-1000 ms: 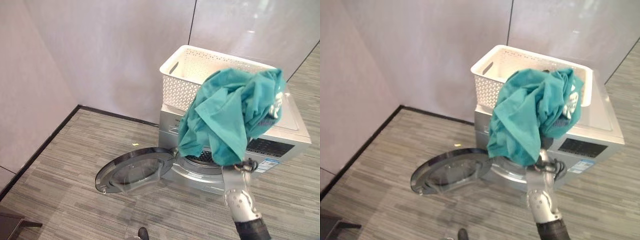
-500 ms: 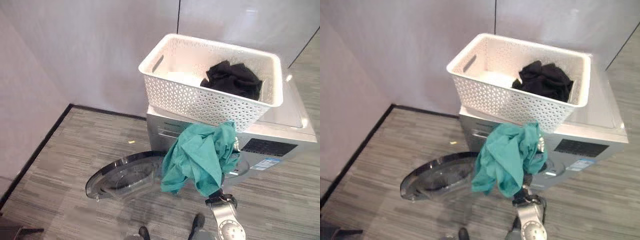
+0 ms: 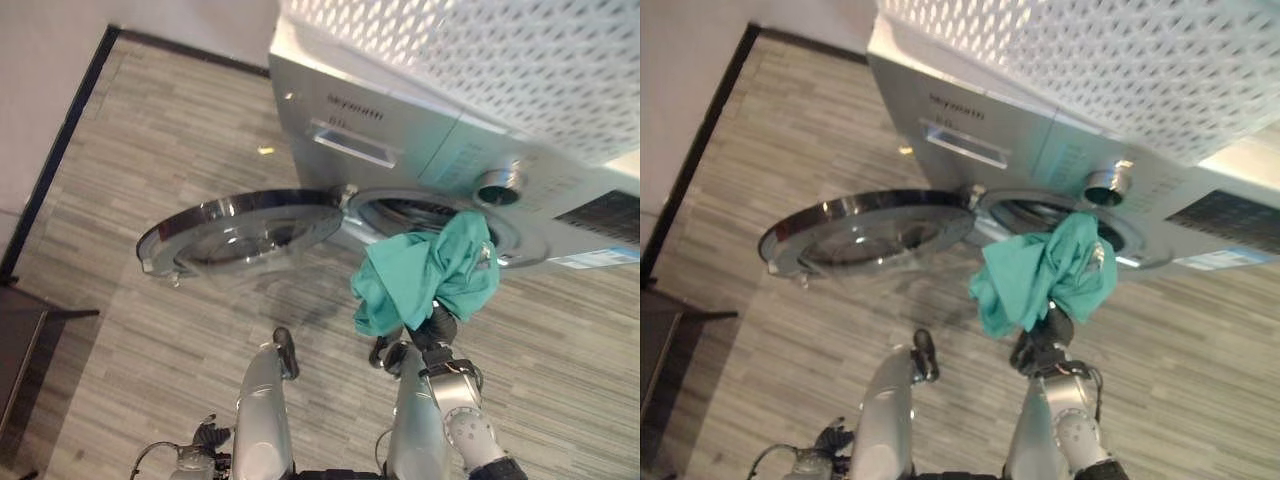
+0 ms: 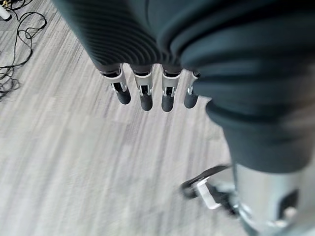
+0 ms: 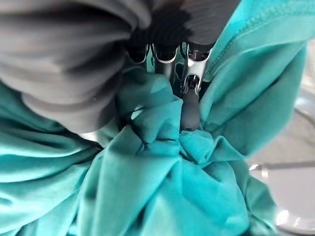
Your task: Grab the laundry basket,head to the washer,open it,put in the laundry and shut it.
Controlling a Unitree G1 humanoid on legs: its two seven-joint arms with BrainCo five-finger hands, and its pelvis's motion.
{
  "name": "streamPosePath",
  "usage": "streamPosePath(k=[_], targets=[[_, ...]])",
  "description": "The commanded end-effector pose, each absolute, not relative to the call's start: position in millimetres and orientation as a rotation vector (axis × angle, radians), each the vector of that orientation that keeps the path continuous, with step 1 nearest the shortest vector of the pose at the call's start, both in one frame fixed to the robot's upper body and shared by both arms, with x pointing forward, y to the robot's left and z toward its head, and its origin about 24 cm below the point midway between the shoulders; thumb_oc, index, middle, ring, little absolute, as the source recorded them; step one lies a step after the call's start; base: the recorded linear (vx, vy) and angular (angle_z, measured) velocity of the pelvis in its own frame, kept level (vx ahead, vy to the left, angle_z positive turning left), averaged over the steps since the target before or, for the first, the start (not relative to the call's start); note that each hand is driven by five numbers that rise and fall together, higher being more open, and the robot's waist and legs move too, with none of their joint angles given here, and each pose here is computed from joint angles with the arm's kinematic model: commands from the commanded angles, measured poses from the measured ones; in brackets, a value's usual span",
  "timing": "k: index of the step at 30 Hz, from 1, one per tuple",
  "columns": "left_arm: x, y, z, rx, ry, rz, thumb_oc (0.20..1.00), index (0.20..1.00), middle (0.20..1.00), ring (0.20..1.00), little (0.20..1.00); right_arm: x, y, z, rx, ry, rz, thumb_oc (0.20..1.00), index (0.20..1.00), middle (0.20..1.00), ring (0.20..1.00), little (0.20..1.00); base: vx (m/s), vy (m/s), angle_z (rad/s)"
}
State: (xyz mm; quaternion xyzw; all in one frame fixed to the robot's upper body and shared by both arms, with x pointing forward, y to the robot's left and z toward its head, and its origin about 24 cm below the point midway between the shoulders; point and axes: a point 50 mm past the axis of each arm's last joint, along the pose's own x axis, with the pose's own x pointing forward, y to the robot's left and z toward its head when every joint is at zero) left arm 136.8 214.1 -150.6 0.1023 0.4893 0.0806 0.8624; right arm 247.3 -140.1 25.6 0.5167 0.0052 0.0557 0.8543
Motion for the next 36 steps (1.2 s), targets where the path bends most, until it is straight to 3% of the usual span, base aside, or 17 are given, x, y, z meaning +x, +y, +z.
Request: streamPosePath(k=[1, 12, 14, 19, 20, 23, 24, 28, 33, 34, 36], targets=[[115, 206, -158, 0.196, 1.064, 0.154, 1.0, 1.0, 1.0, 1.0, 1.0, 251, -142, 41, 1.143, -0.093, 0.093, 0.2, 0.2, 0.2, 0.2, 0.2, -0.02, -0.008, 0.05], [132, 196, -152, 0.204, 0.986, 0.091, 1.0, 1.0, 1.0, 1.0, 1.0, 319, -175, 96, 1.203, -0.37, -0.158, 0.2, 0.2, 0.2, 0.2, 0.2, 0.01, -0.026, -0.06], [132, 194, -150, 0.196, 0.965, 0.068, 1.0, 1.0, 1.0, 1.0, 1.0, 351, -206, 141, 1.188, -0.503, -0.259, 0.2, 0.2, 0.2, 0.2, 0.2, 0.06, -0.042, 0.0], [134, 197, -149, 0.213, 0.96, 0.034, 1.0, 1.0, 1.0, 1.0, 1.0, 385, -251, 200, 1.049, -0.538, -0.378, 0.2, 0.2, 0.2, 0.2, 0.2, 0.02, -0.018, 0.03], [138, 198, -147, 0.225, 0.946, 0.014, 1.0, 1.0, 1.0, 1.0, 1.0, 392, -279, 238, 0.966, -0.54, -0.449, 0.2, 0.2, 0.2, 0.2, 0.2, 0.03, -0.036, 0.08], [145, 202, -142, 0.237, 0.912, 0.008, 1.0, 1.0, 1.0, 1.0, 1.0, 384, -310, 303, 0.828, -0.623, -0.469, 0.2, 0.2, 0.2, 0.2, 0.2, 0.02, -0.051, 0.11], [142, 207, -142, 0.25, 0.914, 0.01, 1.0, 1.0, 1.0, 1.0, 1.0, 371, -312, 348, 0.753, -0.742, -0.408, 0.2, 0.2, 0.2, 0.2, 0.2, 0.02, -0.048, 0.18], [144, 208, -140, 0.235, 0.904, 0.022, 1.0, 1.0, 1.0, 1.0, 1.0, 353, -305, 399, 0.681, -0.89, -0.361, 0.2, 0.2, 0.2, 0.2, 0.2, 0.02, -0.035, 0.1], [148, 202, -138, 0.196, 0.878, 0.025, 1.0, 1.0, 1.0, 1.0, 1.0, 357, -309, 386, 0.601, -0.837, -0.401, 0.2, 0.2, 0.2, 0.2, 0.2, 0.01, -0.022, 0.08], [151, 201, -137, 0.2, 0.871, 0.018, 1.0, 1.0, 1.0, 1.0, 1.0, 363, -316, 370, 0.575, -0.761, -0.448, 1.0, 1.0, 1.0, 1.0, 1.0, 0.0, -0.005, 0.18], [151, 199, -137, 0.199, 0.871, 0.013, 1.0, 1.0, 1.0, 1.0, 1.0, 372, -324, 344, 0.569, -0.648, -0.488, 1.0, 1.0, 1.0, 1.0, 1.0, 0.0, 0.005, 0.09]])
